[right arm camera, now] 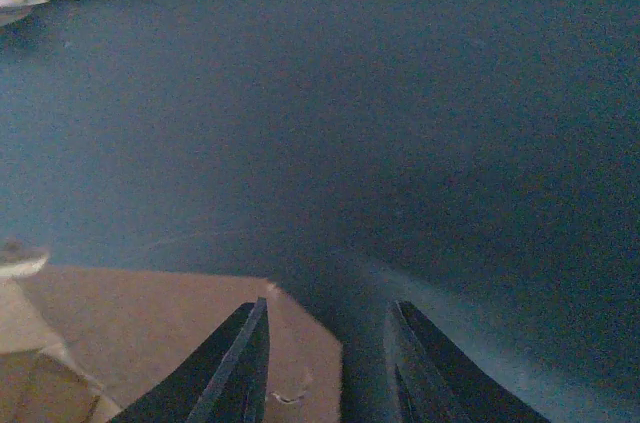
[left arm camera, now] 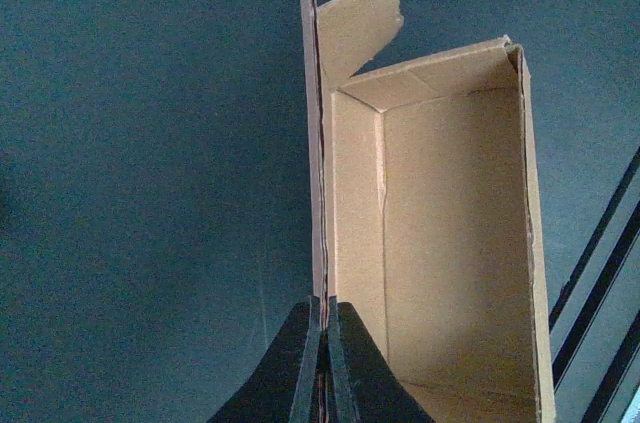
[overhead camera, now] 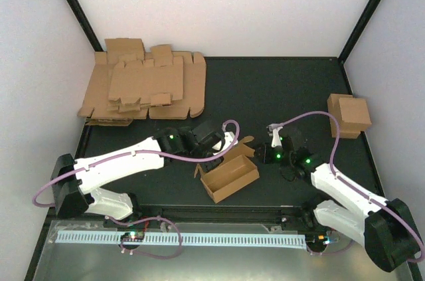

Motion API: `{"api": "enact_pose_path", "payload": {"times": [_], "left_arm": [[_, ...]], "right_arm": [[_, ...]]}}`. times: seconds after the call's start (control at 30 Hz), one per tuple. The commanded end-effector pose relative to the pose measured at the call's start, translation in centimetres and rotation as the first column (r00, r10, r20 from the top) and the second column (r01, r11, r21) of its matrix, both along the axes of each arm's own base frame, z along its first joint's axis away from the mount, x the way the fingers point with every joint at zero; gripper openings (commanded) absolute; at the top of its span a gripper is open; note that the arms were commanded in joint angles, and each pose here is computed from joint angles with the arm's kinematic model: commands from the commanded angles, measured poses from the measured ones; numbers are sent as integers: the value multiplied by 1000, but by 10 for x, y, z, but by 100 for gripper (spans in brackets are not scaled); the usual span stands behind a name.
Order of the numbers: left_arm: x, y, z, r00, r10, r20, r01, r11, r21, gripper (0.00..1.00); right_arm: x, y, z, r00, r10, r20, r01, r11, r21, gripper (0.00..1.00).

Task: Fold the paper box

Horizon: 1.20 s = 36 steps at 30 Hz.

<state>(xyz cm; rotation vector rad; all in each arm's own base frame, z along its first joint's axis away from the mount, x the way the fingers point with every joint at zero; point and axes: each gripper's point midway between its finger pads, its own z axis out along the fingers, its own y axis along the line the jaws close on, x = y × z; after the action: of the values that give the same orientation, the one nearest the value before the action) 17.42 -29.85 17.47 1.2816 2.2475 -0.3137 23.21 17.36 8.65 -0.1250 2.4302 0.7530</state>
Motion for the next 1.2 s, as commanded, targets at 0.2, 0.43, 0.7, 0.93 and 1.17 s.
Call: {"api": "enact_pose_path", "payload": {"times": [0.2,0.43,0.7,0.93,1.17], "left_arm": [[-1,-7,7,1000,-2,7,3,999,-40,2],[3,-6,1,1000,24,-4,-24,1000,-12,2],[-1,-9,6,1000,-4,-2,4,999,-48,2],[-4,-11,-1,1000,-11,-22,10,999,-41,2],[-5,-13,-12,999,-9,-34,8,999,-35,2]], "right_arm": [[-25,39,37,961,266,74,-275,946,173,27],[-29,43,40,951,300,72,-308,934,183,27],[-23,26,22,977,213,30,-215,971,105,27],[-20,11,31,988,130,88,-136,988,73,32],[-44,8,26,984,170,60,-176,979,103,53]]}}
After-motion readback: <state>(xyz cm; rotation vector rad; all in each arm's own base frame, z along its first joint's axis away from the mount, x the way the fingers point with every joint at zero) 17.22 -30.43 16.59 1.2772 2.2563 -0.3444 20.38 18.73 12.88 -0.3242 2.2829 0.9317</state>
